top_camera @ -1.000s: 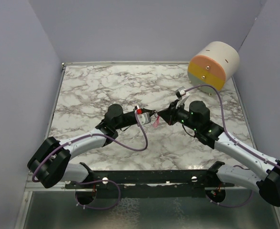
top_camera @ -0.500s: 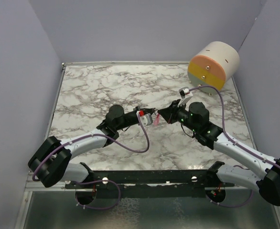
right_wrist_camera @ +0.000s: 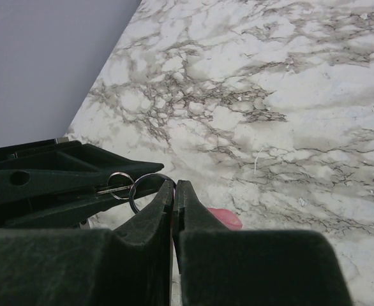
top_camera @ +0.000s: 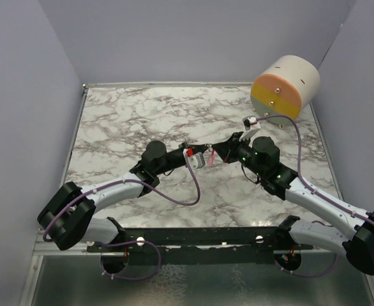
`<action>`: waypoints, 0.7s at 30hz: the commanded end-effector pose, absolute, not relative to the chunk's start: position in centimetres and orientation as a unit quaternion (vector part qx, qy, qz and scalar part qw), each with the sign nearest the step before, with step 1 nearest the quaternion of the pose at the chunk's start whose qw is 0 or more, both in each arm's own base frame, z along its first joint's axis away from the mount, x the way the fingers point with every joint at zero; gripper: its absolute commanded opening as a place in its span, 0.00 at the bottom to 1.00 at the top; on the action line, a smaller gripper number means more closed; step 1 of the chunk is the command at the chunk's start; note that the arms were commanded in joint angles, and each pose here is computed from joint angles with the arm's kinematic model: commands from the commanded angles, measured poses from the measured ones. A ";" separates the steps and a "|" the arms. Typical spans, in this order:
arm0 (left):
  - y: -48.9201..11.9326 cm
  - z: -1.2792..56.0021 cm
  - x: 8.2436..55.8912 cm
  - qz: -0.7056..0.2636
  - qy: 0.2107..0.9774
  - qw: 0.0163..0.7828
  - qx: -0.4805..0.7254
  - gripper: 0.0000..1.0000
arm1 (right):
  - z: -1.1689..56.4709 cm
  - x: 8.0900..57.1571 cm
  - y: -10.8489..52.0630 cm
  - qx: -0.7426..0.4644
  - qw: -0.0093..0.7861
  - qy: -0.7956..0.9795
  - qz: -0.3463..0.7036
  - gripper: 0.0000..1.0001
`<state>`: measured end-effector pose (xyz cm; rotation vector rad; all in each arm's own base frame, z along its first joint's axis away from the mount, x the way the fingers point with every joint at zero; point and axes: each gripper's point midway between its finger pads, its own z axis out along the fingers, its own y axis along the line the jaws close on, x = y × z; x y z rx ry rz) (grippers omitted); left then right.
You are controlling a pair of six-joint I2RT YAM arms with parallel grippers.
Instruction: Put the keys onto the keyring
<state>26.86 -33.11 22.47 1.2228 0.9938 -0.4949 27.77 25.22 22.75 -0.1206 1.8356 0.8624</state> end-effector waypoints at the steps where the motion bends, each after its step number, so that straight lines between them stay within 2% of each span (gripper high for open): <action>1: -34.1 21.9 25.3 -0.241 0.427 0.669 0.558 0.00 | 25.8 29.3 24.6 0.003 0.567 0.733 0.376 0.01; 21: -34.3 21.4 25.0 -0.237 0.431 0.672 0.553 0.00 | 27.0 29.1 24.4 0.033 0.570 0.715 0.404 0.01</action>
